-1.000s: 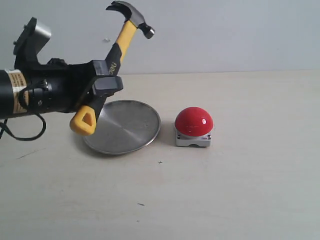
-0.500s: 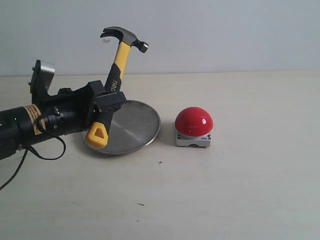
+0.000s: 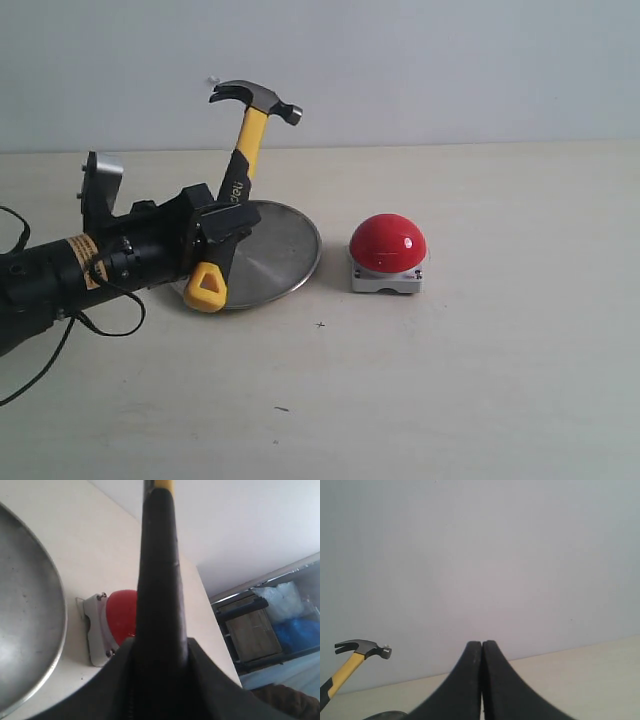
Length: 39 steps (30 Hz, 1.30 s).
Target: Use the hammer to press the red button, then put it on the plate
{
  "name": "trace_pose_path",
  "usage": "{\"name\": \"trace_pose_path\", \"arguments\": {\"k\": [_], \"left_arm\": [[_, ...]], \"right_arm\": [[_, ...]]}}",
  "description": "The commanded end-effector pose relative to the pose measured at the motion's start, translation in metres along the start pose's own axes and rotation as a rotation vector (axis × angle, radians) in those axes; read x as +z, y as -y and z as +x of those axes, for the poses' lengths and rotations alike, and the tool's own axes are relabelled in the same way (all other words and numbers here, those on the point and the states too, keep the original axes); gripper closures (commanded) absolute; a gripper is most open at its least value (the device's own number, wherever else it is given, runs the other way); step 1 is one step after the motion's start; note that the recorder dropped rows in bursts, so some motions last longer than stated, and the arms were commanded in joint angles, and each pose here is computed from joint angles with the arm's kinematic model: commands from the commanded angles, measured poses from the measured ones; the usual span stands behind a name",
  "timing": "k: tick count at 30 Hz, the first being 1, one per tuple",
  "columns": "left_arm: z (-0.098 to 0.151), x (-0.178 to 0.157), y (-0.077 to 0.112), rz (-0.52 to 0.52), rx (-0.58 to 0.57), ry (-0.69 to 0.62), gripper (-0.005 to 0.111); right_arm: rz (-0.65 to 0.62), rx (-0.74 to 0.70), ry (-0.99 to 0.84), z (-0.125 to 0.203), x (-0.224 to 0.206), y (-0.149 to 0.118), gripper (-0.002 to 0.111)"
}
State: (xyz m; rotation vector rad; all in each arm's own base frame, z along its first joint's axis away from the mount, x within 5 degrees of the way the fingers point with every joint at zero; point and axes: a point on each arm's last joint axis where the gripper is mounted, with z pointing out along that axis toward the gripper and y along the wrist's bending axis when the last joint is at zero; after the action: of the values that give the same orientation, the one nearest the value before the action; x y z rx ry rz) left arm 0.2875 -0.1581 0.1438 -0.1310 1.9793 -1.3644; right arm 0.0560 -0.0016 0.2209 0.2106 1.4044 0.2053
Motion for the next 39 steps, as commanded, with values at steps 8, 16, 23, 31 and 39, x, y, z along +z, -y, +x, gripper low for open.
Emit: {"name": "trace_pose_path", "arguments": {"k": [8,16,23,31,39], "left_arm": [[-0.003,-0.001,0.015,0.129,0.068,0.006,0.107],[-0.003,-0.001,0.015,0.131,0.072,0.0,0.107],[-0.006,-0.001,0.015,0.122,0.05,0.038,0.107],[-0.006,-0.002,0.023,0.205,0.063,0.039,0.107],[-0.015,-0.005,0.02,0.191,-0.007,0.093,0.107]], "right_arm": [[0.001,-0.015,0.022,-0.001,0.0,0.0,0.108],[0.001,-0.015,0.022,-0.001,0.0,0.0,0.108],[0.001,-0.015,0.022,-0.001,0.0,0.0,0.108],[0.001,-0.015,0.022,-0.001,0.0,0.0,0.108],[0.001,-0.015,0.022,-0.001,0.0,0.0,0.108]]}}
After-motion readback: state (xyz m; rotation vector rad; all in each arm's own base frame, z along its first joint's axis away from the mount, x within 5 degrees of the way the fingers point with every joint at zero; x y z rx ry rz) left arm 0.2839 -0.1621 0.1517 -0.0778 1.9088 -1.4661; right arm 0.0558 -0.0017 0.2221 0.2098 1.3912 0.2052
